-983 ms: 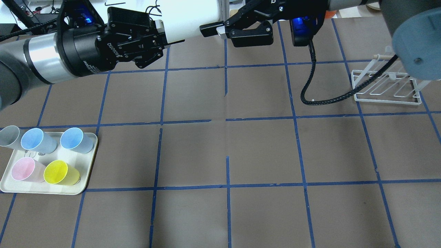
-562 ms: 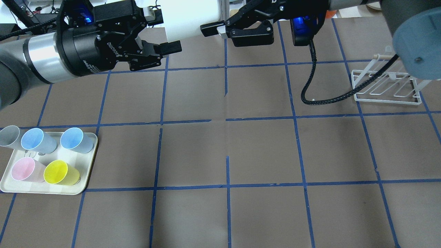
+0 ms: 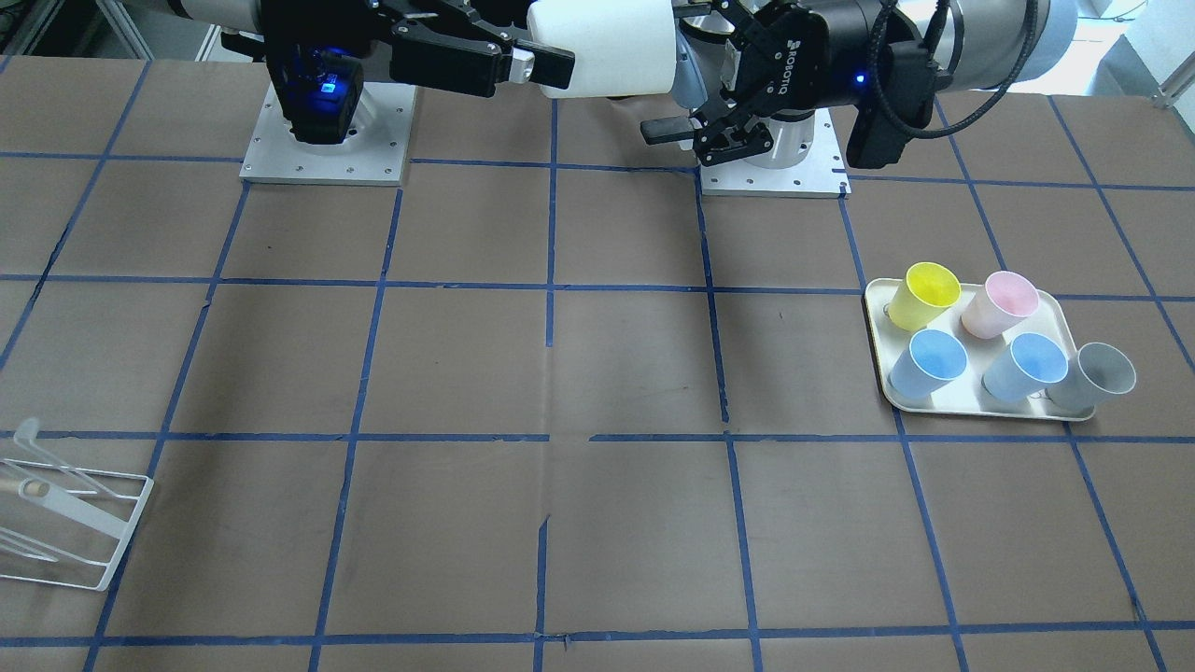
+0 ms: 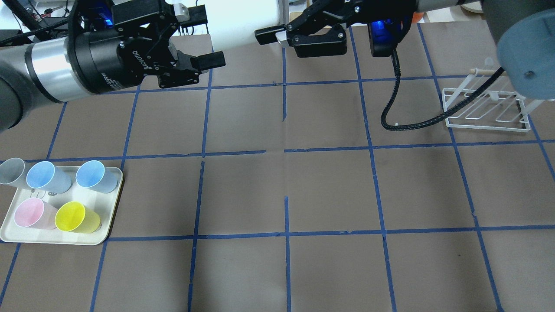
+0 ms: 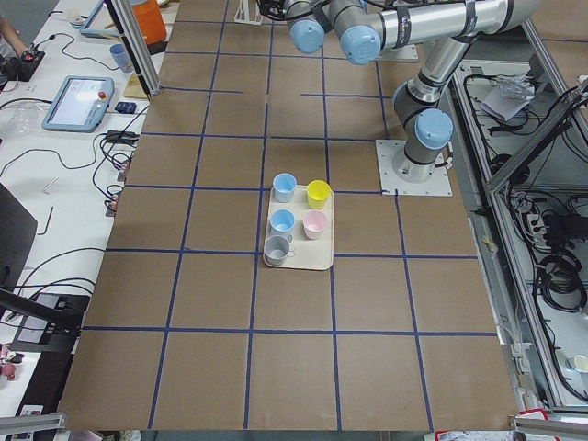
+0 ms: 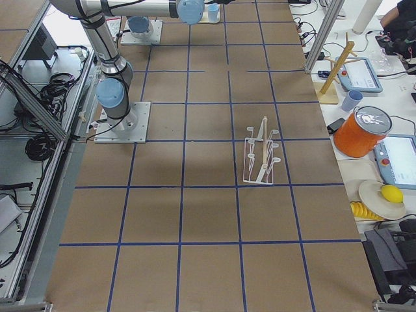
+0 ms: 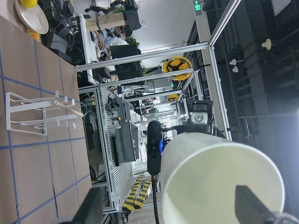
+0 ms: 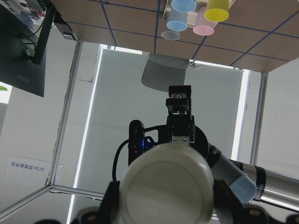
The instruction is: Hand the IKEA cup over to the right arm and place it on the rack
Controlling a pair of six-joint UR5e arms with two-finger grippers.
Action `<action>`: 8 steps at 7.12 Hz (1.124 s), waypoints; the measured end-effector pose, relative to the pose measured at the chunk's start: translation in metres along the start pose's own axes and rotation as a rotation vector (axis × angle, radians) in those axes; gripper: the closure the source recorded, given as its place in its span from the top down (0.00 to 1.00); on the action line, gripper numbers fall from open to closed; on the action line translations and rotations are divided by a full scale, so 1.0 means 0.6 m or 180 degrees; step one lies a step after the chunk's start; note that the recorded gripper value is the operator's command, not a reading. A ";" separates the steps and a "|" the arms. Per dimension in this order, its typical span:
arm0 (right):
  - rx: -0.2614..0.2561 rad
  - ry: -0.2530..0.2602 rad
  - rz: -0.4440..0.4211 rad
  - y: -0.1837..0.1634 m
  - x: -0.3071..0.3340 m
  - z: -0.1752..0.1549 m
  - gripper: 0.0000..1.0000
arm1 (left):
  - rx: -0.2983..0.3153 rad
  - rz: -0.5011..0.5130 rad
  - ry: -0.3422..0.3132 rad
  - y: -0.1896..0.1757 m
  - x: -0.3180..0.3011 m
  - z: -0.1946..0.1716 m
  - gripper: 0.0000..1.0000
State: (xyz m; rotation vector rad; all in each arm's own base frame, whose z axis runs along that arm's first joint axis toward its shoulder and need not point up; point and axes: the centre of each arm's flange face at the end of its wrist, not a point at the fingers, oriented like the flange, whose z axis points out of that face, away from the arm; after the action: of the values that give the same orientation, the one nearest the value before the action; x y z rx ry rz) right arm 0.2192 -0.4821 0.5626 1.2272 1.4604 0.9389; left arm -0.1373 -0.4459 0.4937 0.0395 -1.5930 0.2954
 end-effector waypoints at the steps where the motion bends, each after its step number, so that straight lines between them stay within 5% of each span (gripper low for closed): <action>1: 0.0007 -0.0019 0.0001 0.000 -0.003 -0.005 0.30 | -0.0037 -0.0026 -0.0082 -0.001 -0.002 -0.007 1.00; 4: 0.0028 -0.0123 0.0057 -0.011 -0.015 -0.033 0.30 | -0.0314 -0.0092 -0.0566 -0.007 0.021 -0.025 1.00; 5: 0.0046 -0.0173 0.0086 -0.018 -0.019 -0.047 0.30 | -0.0450 -0.0112 -0.0939 -0.014 0.032 -0.046 1.00; 8: 0.0244 -0.0252 0.0107 -0.039 -0.027 -0.077 0.30 | -0.0850 -0.0071 -0.2582 -0.048 0.037 -0.122 1.00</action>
State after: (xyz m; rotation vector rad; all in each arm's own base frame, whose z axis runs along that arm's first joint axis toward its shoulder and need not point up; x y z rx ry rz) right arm 0.1690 -0.5015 0.5540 1.3340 1.4282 0.8538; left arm -0.0611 -0.4547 0.5216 -0.0350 -2.4241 0.0353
